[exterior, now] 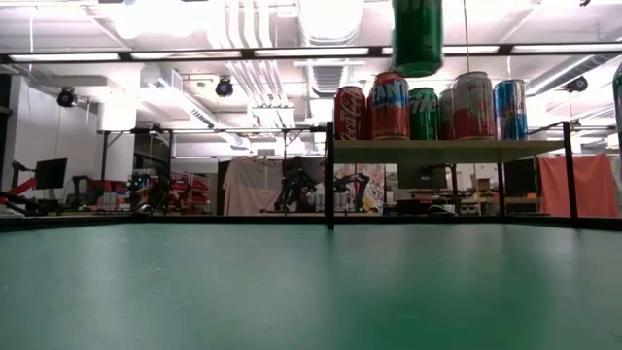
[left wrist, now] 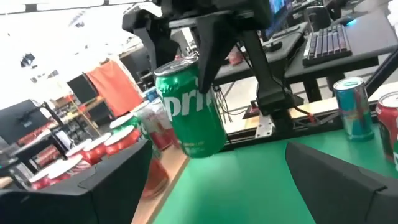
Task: Place canned beverage on shelf
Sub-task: Put the top green soda can on the shelf aligned with the other green soda can
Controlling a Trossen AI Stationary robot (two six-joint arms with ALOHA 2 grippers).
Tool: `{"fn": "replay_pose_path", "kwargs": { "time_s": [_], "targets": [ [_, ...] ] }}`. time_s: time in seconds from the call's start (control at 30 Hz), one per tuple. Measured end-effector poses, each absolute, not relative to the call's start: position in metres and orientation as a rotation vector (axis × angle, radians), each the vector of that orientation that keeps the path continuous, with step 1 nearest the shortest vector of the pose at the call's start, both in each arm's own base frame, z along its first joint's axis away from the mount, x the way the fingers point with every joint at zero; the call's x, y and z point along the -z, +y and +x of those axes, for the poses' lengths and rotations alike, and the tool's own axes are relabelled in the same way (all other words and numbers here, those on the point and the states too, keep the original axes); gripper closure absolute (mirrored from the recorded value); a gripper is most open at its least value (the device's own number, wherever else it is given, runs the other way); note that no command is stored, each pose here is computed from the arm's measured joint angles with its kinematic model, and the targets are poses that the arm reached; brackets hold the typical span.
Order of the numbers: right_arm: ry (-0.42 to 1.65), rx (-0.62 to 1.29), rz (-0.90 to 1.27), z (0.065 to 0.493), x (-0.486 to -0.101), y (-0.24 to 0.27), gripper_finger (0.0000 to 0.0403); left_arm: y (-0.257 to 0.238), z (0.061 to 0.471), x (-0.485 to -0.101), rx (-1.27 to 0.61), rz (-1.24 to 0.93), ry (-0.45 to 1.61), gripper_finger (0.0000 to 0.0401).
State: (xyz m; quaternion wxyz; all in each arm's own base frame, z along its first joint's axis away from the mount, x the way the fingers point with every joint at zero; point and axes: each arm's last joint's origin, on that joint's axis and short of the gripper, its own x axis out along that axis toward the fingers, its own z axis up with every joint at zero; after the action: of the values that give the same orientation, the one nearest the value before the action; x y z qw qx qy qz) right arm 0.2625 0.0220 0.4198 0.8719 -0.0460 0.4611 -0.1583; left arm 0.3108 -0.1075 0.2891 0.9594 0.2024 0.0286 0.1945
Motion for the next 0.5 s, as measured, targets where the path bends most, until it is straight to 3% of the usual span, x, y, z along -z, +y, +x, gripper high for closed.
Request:
{"fn": "replay_pose_path", "kwargs": {
  "time_s": [0.27,0.5],
  "targets": [
    [0.969,0.341,-0.053,0.233,-0.423,-0.008,0.0112,-0.104,0.291,-0.297,-0.16,0.428,-0.01,0.0046],
    [0.962,0.374,0.001,0.217,-0.418,-0.038,0.0112,-0.092,0.257,-0.297,-0.076,0.376,-0.125,0.0046]
  ]
}}
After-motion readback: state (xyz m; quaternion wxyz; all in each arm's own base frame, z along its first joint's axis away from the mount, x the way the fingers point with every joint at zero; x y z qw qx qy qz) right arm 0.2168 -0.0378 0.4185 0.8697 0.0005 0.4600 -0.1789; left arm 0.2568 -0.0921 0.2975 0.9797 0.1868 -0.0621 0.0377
